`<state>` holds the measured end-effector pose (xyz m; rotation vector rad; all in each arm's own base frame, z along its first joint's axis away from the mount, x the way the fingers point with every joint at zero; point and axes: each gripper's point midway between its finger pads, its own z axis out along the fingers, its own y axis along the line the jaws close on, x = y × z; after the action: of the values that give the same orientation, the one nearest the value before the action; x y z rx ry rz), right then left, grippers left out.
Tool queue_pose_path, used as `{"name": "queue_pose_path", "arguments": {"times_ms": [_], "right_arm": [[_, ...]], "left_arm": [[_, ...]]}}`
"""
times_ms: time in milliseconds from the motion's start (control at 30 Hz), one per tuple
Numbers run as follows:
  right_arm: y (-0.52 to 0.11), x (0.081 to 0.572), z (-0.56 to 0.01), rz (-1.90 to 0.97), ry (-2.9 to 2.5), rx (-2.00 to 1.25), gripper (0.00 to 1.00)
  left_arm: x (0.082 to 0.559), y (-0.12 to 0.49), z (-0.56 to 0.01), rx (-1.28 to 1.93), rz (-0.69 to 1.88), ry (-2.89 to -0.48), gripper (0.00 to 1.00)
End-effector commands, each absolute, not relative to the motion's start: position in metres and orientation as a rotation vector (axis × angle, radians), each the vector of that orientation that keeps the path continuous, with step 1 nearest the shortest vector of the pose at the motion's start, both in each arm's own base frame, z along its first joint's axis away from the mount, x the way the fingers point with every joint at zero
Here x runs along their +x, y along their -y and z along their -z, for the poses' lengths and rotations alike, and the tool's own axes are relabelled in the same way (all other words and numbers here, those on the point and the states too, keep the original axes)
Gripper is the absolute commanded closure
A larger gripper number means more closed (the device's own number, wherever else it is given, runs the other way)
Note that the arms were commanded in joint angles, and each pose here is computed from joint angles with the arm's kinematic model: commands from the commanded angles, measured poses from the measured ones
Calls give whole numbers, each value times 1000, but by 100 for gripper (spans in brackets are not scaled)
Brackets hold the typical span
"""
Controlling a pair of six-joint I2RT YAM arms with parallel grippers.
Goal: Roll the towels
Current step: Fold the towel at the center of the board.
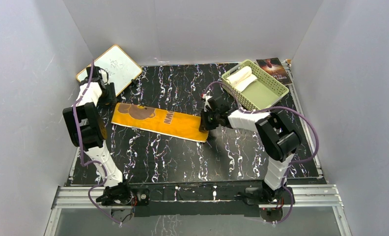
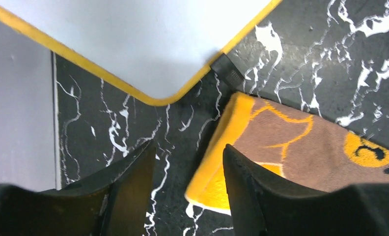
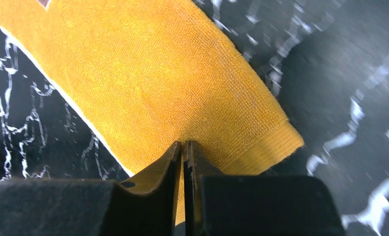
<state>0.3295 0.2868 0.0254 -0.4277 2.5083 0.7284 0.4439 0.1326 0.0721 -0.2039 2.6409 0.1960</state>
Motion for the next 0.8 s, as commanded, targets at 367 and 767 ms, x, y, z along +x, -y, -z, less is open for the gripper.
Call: {"name": "queue_pose_path", "arguments": {"times_ms": [367, 767], "right_arm": [[-145, 337, -19, -470, -2653, -52, 95], [-150, 346, -25, -553, -2640, -21, 100]], "left_arm": [[378, -9, -65, -200, 596, -2540, 37], [352, 26, -34, -203, 890, -2564, 2]]}}
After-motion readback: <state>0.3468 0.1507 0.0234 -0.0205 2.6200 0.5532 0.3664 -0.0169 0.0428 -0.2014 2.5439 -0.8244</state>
